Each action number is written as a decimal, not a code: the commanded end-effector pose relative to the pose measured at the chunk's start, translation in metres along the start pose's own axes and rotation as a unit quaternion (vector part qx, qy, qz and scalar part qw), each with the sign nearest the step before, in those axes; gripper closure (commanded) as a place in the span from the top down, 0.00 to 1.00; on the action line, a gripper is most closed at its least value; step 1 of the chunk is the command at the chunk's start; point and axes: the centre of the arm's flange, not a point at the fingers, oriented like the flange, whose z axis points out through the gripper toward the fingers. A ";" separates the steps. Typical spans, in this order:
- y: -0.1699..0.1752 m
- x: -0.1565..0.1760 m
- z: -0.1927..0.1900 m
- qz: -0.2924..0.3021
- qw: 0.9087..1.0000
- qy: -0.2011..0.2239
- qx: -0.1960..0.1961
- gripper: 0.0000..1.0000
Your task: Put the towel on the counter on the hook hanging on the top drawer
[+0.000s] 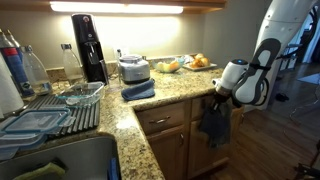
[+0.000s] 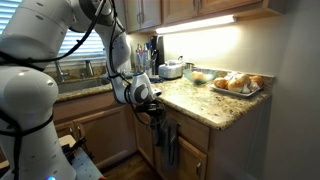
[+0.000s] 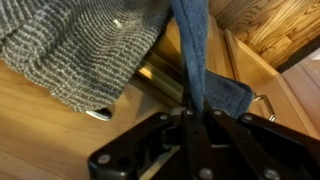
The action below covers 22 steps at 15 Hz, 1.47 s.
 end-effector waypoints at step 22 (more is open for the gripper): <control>0.002 0.022 -0.016 0.041 0.997 -0.059 0.023 0.05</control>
